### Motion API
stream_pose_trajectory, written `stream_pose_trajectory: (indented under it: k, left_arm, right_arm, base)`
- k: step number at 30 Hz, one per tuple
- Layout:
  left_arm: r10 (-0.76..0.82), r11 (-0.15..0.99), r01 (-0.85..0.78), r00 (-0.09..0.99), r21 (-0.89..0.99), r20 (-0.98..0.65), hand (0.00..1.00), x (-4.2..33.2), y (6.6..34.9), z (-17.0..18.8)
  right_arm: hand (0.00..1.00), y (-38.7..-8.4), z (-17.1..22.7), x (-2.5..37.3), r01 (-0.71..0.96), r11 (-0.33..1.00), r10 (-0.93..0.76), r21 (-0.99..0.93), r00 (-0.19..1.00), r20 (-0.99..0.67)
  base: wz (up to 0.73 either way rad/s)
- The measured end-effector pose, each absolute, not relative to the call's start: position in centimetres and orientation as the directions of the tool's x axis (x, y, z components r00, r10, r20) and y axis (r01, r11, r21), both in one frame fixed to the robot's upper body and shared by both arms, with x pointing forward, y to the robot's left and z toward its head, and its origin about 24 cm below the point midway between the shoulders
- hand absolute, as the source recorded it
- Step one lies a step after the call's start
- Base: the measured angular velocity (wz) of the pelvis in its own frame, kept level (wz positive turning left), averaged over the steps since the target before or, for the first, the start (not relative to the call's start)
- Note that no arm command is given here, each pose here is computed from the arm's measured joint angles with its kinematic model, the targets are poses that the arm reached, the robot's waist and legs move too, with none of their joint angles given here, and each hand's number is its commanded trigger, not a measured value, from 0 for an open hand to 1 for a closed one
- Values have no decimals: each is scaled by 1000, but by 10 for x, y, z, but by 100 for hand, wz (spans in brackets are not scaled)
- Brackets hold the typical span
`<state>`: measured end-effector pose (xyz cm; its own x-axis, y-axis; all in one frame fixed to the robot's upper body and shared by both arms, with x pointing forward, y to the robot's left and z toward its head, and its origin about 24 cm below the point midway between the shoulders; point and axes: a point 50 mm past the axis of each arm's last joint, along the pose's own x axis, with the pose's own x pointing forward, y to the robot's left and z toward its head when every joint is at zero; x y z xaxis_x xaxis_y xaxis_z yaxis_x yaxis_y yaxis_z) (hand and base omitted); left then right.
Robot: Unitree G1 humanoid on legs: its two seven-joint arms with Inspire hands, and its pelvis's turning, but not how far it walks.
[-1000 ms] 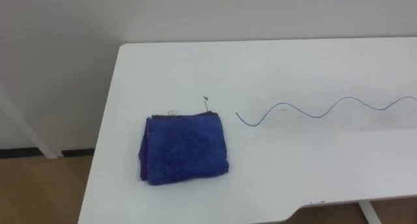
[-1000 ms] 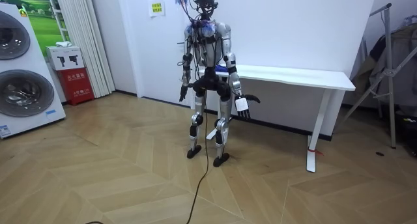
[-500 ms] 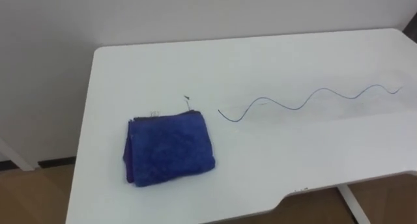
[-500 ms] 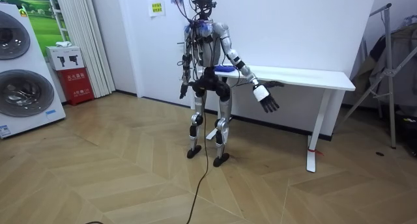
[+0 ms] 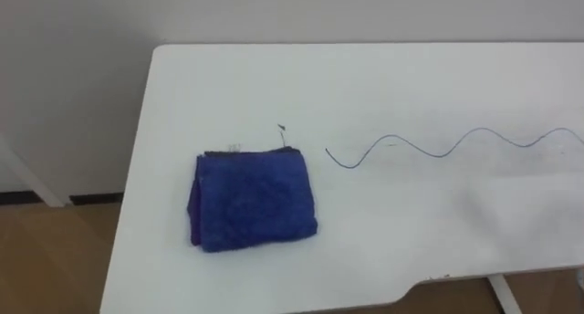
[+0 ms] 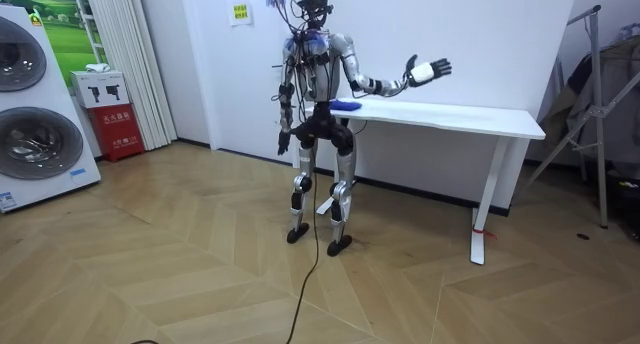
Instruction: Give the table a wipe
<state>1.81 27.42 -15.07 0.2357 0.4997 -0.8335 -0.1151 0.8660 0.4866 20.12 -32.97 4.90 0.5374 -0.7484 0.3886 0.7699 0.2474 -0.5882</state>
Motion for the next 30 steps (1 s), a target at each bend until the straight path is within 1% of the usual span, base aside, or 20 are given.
stream_pose_trajectory:
  k: [3, 7, 8, 10, 12, 16, 21, 23, 25, 28, 30]
  left_arm:
    - [489, 871, -88, 249, 483, -836, 0, 21, 271, -151]
    - [468, 879, -52, 277, 473, -839, 0, 28, 266, -152]
    - [466, 880, -47, 280, 473, -840, 0, 28, 266, -152]
    - [457, 883, -33, 293, 468, -840, 0, 30, 265, -152]
    - [452, 884, -26, 300, 466, -840, 0, 33, 264, -152]
    - [433, 889, -3, 328, 458, -839, 0, 39, 260, -153]
    - [428, 890, -5, 348, 455, -834, 0, 47, 259, -152]
    - [419, 890, 18, 361, 455, -833, 0, 51, 257, -152]
    - [405, 891, 44, 372, 451, -835, 0, 55, 254, -153]
    - [387, 892, 75, 380, 445, -840, 0, 61, 250, -155]
    - [384, 893, 80, 379, 443, -842, 0, 61, 249, -155]
  right_arm:
    - [0, -308, 63, 217, 746, 249, -623, -618, 612, 488]
    - [0, -273, 85, 238, 720, 297, -438, -628, 687, 580]
    - [0, -269, 88, 240, 716, 301, -412, -630, 694, 591]
    - [0, -245, 106, 246, 700, 347, -289, -624, 713, 639]
    - [0, -229, 113, 249, 673, 383, -207, -633, 730, 651]
    - [0, -199, 106, 253, 549, 426, -43, -719, 806, 590]
    - [0, -172, 95, 254, 419, 408, 112, -811, 859, 500]
    - [0, -160, 91, 253, 384, 382, 173, -840, 863, 474]
    - [0, -141, 82, 249, 315, 378, 260, -871, 866, 427]
    - [0, -122, 73, 244, 238, 346, 357, -907, 861, 362]
    - [0, -115, 69, 241, 203, 333, 397, -921, 856, 332]
  base:
    - [0]
    - [4]
    - [12]
    - [14]
    - [5]
    - [0]
    - [7]
    - [11]
    - [0]
    - [3]
    - [4]
